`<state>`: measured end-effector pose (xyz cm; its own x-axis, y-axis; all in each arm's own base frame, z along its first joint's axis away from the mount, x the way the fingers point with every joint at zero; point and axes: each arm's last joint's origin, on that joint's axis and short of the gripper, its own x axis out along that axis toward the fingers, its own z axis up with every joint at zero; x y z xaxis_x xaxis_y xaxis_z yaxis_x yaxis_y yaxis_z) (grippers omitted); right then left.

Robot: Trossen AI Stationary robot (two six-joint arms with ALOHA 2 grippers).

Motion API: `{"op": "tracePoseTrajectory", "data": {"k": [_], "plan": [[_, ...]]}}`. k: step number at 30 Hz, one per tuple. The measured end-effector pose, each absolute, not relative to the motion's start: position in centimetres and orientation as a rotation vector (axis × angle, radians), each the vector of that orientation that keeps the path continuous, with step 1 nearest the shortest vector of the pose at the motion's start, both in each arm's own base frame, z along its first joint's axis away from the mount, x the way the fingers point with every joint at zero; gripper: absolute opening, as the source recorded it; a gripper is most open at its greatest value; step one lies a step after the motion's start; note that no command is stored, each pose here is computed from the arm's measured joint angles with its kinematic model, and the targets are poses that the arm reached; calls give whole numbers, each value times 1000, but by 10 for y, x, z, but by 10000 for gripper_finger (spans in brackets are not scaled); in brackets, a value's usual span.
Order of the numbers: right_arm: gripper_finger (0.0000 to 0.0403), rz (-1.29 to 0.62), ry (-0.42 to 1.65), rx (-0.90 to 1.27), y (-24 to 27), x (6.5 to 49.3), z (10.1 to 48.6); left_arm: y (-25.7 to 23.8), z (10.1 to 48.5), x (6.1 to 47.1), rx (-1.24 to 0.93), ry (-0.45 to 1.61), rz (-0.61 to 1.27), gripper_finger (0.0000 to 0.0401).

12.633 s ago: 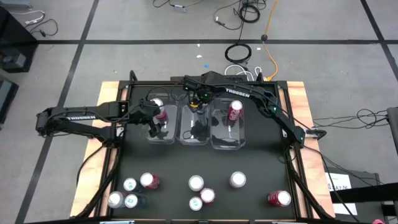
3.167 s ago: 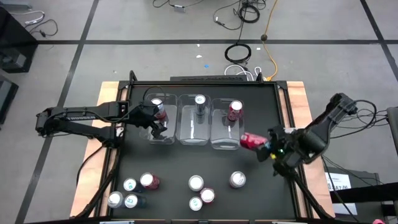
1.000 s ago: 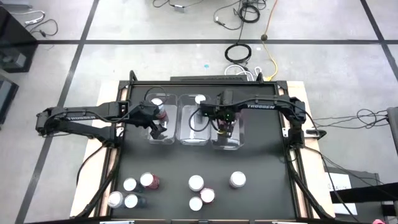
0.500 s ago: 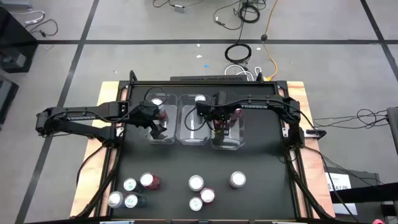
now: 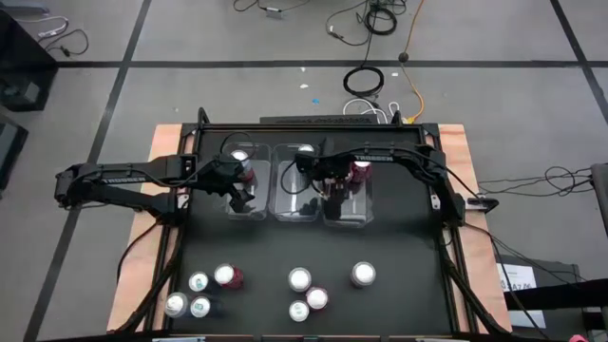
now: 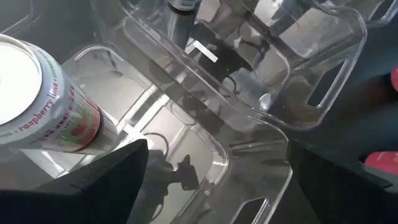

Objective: Sort soda cans
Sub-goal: Put the red soda can into the right transparent bin

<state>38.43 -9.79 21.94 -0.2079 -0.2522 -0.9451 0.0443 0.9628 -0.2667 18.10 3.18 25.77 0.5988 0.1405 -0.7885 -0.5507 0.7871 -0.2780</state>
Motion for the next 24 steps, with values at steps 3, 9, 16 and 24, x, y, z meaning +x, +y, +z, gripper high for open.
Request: {"op": "tracePoseTrajectory", "data": {"k": [3, 9, 16, 24], "plan": [[309, -293, 1735, -173, -102, 386, 222, 32, 258, 181, -539, 840, 424, 392], [324, -294, 1689, -191, -108, 390, 226, 32, 258, 181, -538, 840, 425, 392], [325, -257, 1721, -215, -108, 388, 227, 32, 258, 181, -538, 840, 425, 392], [326, -235, 1734, -230, -108, 387, 227, 32, 258, 181, -538, 841, 425, 392]]}}
